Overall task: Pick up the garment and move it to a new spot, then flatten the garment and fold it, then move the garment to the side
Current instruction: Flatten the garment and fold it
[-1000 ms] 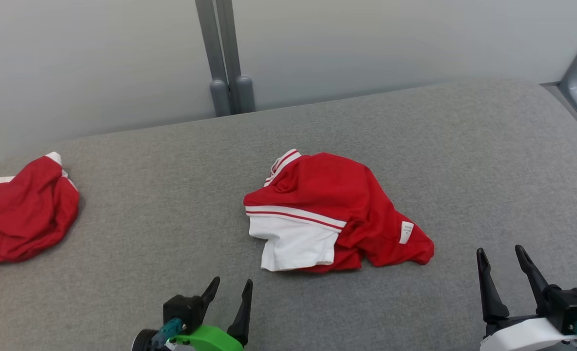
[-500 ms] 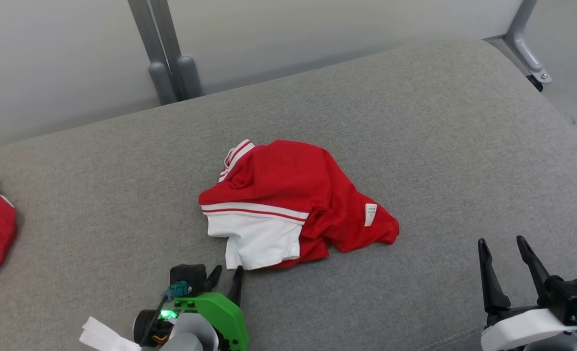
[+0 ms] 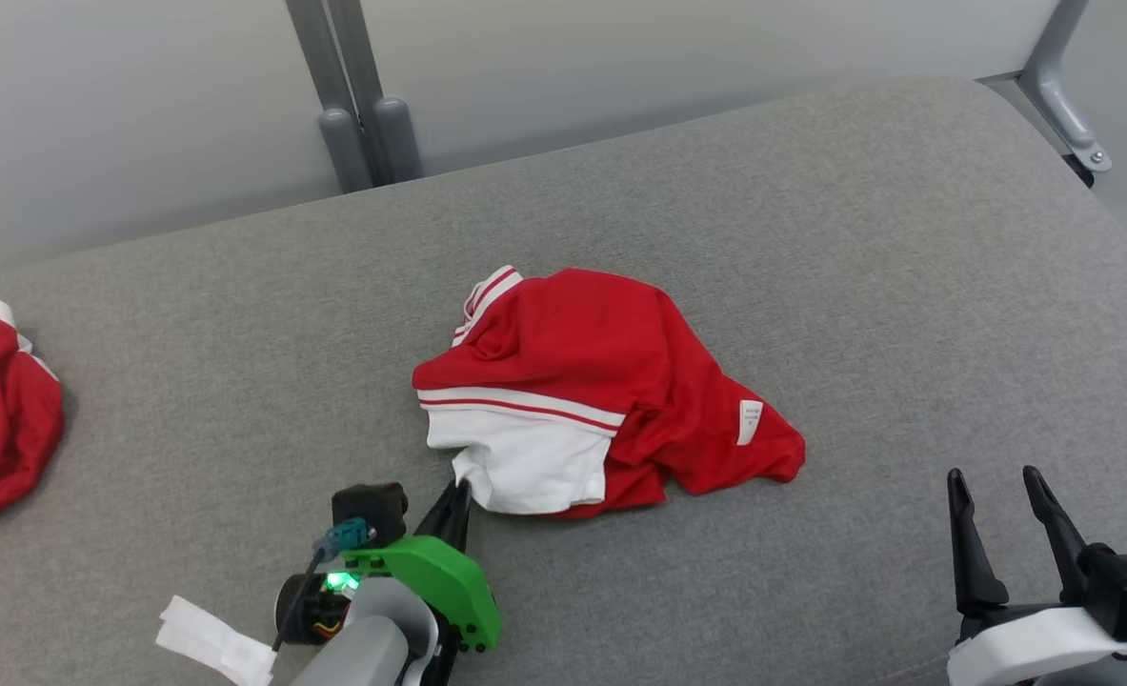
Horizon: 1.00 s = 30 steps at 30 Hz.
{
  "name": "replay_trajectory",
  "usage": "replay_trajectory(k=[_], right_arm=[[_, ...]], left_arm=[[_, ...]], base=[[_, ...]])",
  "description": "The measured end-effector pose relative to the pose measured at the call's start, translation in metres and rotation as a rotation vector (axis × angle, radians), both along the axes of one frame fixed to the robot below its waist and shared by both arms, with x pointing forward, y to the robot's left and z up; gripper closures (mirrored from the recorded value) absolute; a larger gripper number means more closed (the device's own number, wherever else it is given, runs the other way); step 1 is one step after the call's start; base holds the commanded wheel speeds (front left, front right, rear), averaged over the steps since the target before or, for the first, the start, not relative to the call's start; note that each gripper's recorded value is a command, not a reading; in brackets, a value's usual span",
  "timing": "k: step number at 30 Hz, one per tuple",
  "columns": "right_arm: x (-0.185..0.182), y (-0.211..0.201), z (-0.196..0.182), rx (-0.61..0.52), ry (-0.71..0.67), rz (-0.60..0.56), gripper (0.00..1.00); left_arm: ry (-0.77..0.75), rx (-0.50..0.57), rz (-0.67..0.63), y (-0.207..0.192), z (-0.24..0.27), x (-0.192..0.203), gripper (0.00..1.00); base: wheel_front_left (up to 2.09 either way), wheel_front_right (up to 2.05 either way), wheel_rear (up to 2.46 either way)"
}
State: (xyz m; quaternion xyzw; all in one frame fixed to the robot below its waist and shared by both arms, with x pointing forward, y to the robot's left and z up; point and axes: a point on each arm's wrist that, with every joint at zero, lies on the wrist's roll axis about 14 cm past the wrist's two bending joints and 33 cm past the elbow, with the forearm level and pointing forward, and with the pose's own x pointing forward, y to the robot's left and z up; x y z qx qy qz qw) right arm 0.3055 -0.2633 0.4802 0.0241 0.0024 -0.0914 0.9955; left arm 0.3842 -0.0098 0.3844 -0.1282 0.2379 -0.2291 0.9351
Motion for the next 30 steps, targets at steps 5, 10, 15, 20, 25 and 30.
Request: replay_trajectory(k=[5, 10, 15, 20, 25, 30], right_arm=[[0.000, 0.009, -0.006, 0.014, 0.016, 0.024, 0.00], [0.005, 0.025, -0.008, 0.021, 0.019, 0.078, 0.00], [0.018, 0.044, -0.004, 0.022, 0.002, 0.145, 0.00], [0.028, 0.062, -0.005, 0.021, 0.004, 0.211, 0.00], [0.034, 0.077, 0.000, 0.014, -0.009, 0.260, 0.00], [0.031, 0.069, 0.007, 0.002, -0.032, 0.242, 0.00]], left_arm=[[-0.115, -0.085, 0.140, 0.033, 0.038, 0.014, 1.00], [-0.163, -0.080, 0.290, 0.099, 0.054, -0.017, 1.00], [-0.009, -0.053, 0.428, 0.143, 0.035, -0.073, 1.00], [0.144, -0.056, 0.524, 0.161, 0.003, -0.112, 1.00], [0.191, -0.052, 0.550, 0.164, -0.015, -0.127, 0.00], [0.074, 0.068, 0.547, 0.191, 0.012, -0.105, 0.00]], base=[[0.00, 0.00, 0.00], [0.00, 0.00, 0.00], [0.00, 0.00, 0.00], [0.00, 0.00, 0.00], [0.00, 0.00, 0.00], [0.00, 0.00, 0.00]])
